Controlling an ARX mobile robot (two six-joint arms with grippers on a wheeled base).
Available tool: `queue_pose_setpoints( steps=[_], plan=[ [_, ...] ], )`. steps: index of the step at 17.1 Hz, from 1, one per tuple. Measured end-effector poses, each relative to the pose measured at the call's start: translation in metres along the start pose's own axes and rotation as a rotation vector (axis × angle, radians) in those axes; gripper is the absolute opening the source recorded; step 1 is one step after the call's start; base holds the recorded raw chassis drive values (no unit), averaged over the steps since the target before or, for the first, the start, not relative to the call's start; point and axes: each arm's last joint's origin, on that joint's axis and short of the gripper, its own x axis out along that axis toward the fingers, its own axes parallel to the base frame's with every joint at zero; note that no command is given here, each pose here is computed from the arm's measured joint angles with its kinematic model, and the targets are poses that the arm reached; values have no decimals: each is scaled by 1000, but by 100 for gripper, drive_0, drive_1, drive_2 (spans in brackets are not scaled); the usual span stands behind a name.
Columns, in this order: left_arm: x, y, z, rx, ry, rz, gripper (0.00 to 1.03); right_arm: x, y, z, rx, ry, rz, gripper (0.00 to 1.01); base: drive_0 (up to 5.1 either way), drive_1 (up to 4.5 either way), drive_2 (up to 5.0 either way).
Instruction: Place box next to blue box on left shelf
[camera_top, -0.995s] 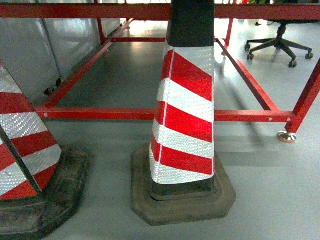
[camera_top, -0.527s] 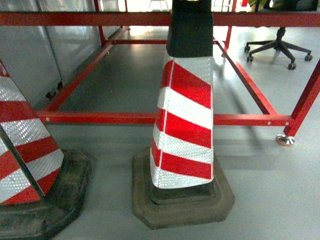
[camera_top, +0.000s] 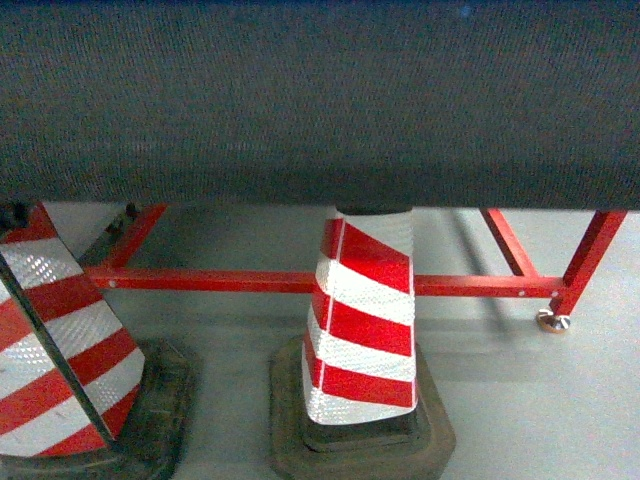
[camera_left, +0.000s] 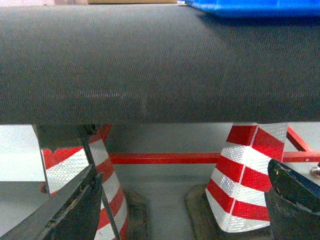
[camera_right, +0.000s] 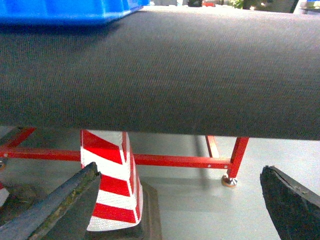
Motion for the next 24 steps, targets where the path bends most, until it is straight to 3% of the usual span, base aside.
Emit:
queue_pose_setpoints(
  steps=[24],
  plan=[
    [0, 0, 0, 0, -2, 0, 98, 0, 0, 0, 0, 0, 1, 98, 0, 0, 0]
  ],
)
